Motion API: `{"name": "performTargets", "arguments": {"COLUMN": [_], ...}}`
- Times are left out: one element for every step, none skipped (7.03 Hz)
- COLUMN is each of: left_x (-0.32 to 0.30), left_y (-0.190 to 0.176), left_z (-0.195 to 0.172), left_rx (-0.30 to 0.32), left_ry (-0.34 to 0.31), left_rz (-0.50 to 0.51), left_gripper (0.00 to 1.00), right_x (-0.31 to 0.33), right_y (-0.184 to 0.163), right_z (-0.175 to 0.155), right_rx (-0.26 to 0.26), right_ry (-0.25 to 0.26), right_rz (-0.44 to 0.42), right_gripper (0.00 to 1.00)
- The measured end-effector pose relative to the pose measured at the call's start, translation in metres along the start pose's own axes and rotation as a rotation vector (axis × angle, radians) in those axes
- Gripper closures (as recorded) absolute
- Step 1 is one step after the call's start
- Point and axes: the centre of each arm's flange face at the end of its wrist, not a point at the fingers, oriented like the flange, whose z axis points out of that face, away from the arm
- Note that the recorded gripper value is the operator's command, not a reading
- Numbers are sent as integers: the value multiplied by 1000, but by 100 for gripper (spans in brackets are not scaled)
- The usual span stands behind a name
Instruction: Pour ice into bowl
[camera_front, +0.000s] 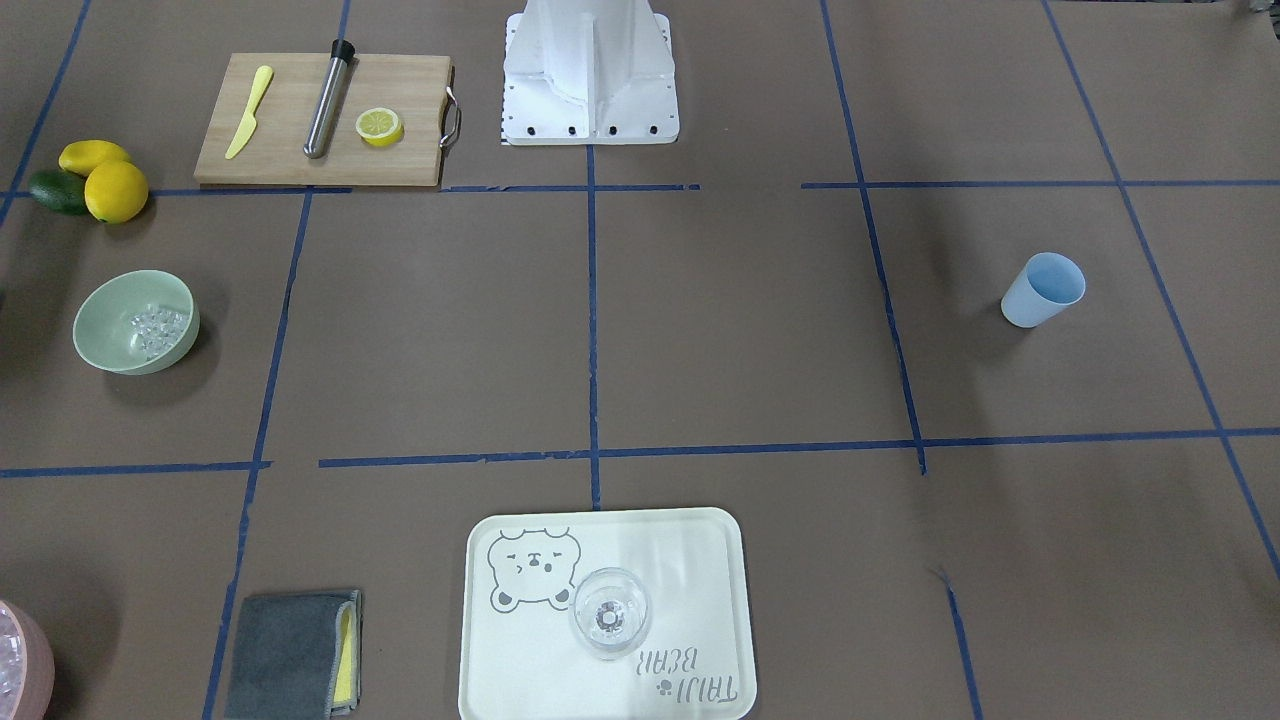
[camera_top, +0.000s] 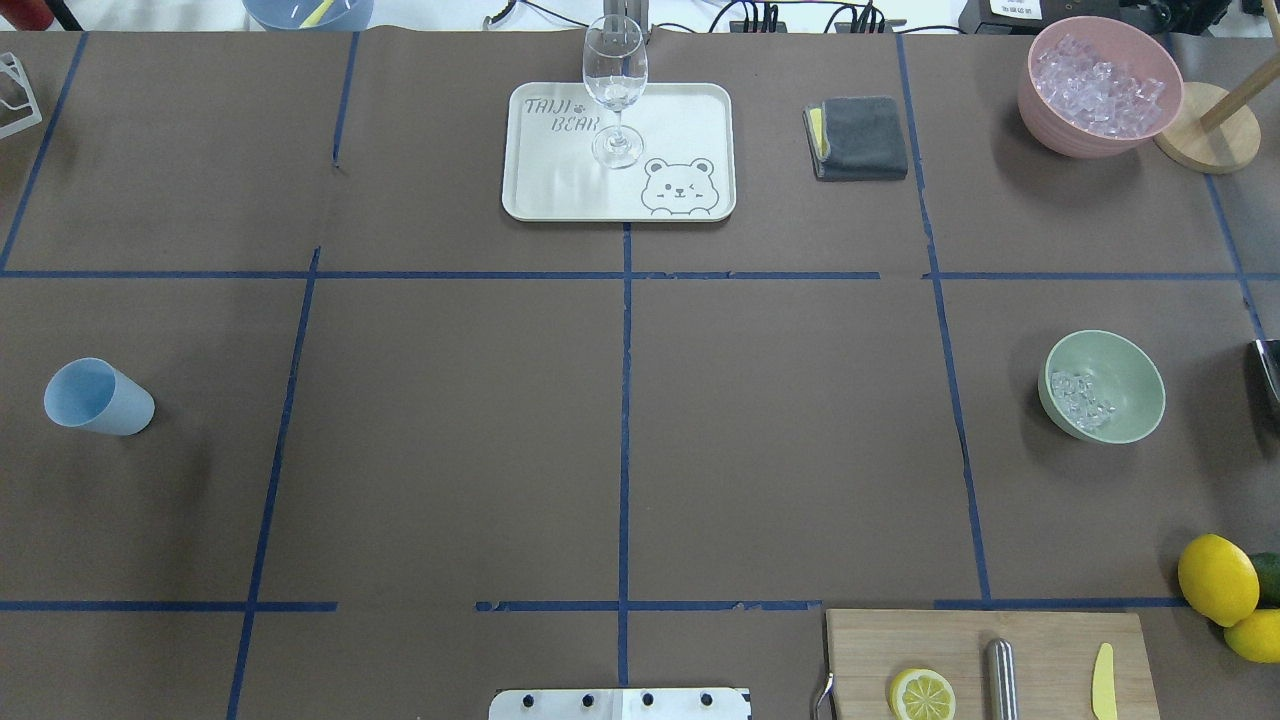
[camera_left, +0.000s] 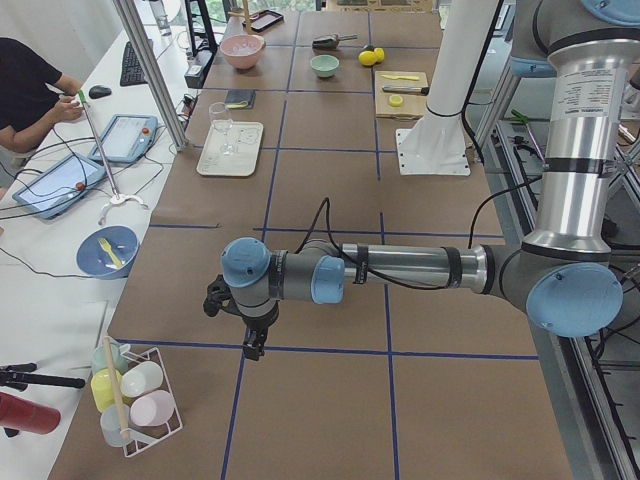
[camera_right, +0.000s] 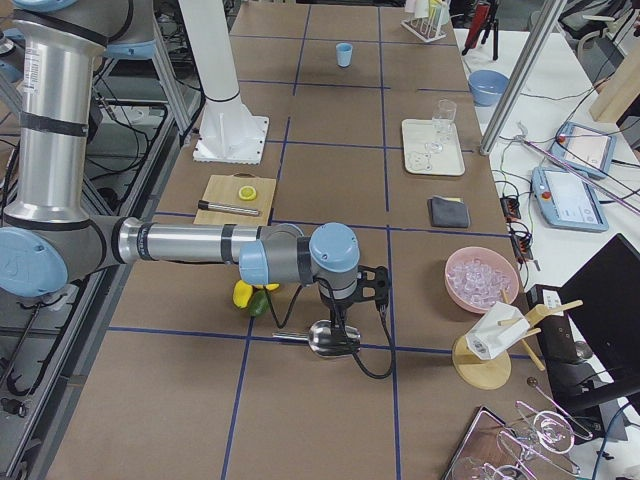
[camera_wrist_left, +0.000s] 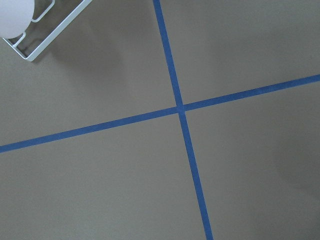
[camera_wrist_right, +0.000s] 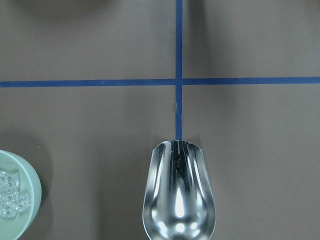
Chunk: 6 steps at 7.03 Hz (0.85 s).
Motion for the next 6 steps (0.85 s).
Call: {"name": "performTargets", "arguments": {"left_x": [0,0,0,0,0,1], "left_y": [0,0,0,0,0,-1], "left_z": [0,0,0,-1,-1,-1], "left_rx": [1,1,2,2,2,3], "left_ry": [0,0,0,0,0,-1], "left_rz": [1,1,2,2,1,-13], "left_gripper": [0,0,0,0,0,0], "right_x": [1,2,3,3,3,3], "right_y": [-2,-4,-4,-4,-4,-4], "right_z": [-7,-11,-12,-12,-12,-13], "right_rx": [16,25,28,28,29,29], "right_ry": [-2,-4,-4,-5,-5,-6], "right_rz": [5,7,9,10,10,10], "right_gripper": [0,0,0,0,0,0]}}
